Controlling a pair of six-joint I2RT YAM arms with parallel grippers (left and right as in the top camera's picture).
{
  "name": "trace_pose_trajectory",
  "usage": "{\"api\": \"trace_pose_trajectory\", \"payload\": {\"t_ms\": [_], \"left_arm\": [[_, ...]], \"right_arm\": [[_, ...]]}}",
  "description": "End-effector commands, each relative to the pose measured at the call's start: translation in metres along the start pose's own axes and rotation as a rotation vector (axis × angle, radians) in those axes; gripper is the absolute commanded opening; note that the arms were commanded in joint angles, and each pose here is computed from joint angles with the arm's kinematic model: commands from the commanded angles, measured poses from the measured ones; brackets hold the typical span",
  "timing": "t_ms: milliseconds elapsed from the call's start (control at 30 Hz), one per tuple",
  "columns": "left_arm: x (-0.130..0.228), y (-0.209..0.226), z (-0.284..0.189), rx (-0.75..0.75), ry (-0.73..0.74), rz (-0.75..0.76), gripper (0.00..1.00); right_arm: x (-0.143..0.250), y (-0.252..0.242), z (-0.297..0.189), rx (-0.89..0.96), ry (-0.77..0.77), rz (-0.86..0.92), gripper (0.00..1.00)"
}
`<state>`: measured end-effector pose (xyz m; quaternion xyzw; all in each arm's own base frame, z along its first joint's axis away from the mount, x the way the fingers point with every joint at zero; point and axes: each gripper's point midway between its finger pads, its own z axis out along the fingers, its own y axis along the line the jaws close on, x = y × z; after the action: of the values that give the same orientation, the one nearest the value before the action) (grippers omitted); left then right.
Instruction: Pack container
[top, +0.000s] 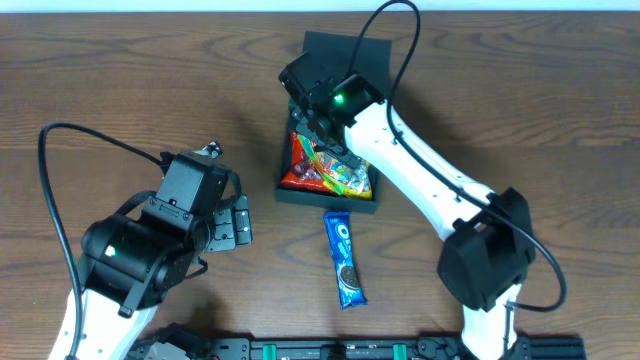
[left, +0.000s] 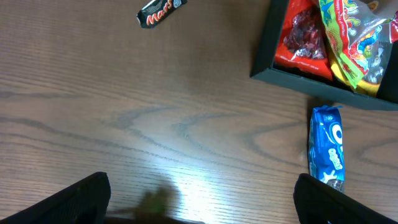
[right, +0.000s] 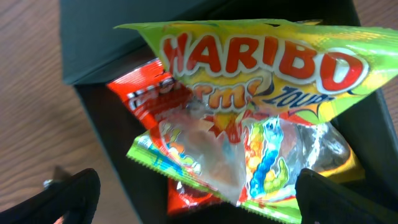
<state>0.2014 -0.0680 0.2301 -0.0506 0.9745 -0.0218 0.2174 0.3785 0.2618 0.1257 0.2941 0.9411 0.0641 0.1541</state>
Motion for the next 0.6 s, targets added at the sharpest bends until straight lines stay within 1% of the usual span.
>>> {"api": "trace_pose_trajectory", "payload": {"t_ms": [0,200,300,367,400,567], "left_arm": [[0.001,0.002,0.000,-0.004,0.000,0.018,0.95],[0.001,0.002,0.000,-0.005,0.000,0.018,0.95],[0.001,0.002,0.000,-0.005,0.000,0.019,0.95],[0.001,0.002,0.000,-0.005,-0.001,0.024,0.95],[0.001,0.002,0.000,-0.005,-0.001,0.026,0.95],[0.001,0.002,0.000,-0.005,-0.001,0.026,0.95]], "right_arm": [[0.003,-0.005,0.018,0.052,-0.019,0.002,0.99],[0.006,-0.009,0.032,0.086,-0.009,0.008,0.98],[0.005,-0.008,0.032,0.080,-0.012,0.014,0.91],[0.004,-0.009,0.032,0.084,-0.019,0.021,0.82],[0.003,-0.011,0.032,0.092,-0.029,0.023,0.81],[-0.001,-0.017,0.032,0.119,-0.047,0.024,0.86]]}}
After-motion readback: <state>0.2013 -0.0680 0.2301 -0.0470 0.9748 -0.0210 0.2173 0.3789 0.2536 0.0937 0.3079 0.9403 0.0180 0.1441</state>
